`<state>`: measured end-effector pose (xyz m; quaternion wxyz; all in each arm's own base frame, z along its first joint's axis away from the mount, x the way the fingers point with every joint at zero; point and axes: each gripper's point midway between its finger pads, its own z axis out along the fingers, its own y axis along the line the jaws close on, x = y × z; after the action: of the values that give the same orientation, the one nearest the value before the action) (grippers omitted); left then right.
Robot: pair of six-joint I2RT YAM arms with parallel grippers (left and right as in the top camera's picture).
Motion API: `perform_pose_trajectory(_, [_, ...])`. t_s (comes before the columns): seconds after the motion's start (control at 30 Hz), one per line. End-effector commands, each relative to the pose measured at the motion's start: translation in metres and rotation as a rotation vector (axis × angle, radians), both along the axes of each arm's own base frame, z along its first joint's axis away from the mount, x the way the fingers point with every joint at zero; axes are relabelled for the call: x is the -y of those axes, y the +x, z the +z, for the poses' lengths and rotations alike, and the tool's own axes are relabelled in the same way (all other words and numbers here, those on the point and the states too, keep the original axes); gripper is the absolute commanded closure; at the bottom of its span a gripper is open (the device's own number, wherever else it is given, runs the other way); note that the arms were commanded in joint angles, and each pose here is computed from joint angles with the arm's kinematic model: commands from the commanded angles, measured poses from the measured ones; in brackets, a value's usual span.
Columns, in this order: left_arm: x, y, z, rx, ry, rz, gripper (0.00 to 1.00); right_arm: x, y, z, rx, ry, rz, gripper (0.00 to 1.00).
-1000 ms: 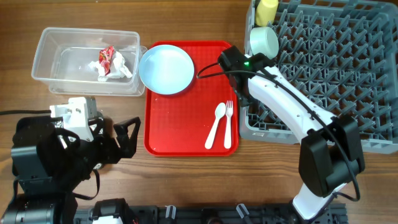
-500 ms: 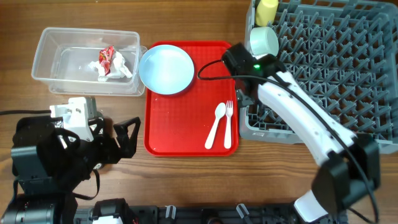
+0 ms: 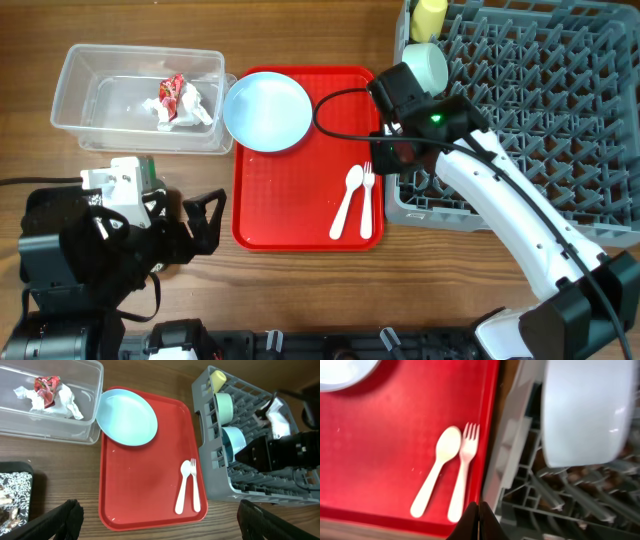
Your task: Sort waste into correct bins and load items into the dishwasher rack
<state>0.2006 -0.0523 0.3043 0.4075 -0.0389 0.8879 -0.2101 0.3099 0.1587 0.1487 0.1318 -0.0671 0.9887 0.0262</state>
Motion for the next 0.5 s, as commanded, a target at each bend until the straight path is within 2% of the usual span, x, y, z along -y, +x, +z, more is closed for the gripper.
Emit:
perform_pose_trajectory(0.0, [0.001,0.0,0.005,0.019,0.005,-0.013,0.0,-0.014,-0.014,-0.011,-0.061,0.072,0.049,0.96])
perform_pose_trajectory(0.27, [0.001,0.0,0.005,0.019,0.005,-0.013,0.0,-0.01,-0.027,-0.047,-0.109,0.065,0.05,0.96])
perform_pose_trajectory(0.47, [0.001,0.0,0.005,0.019,0.005,-0.013,0.0,0.001,-0.029,-0.053,-0.114,0.012,0.033,0.96])
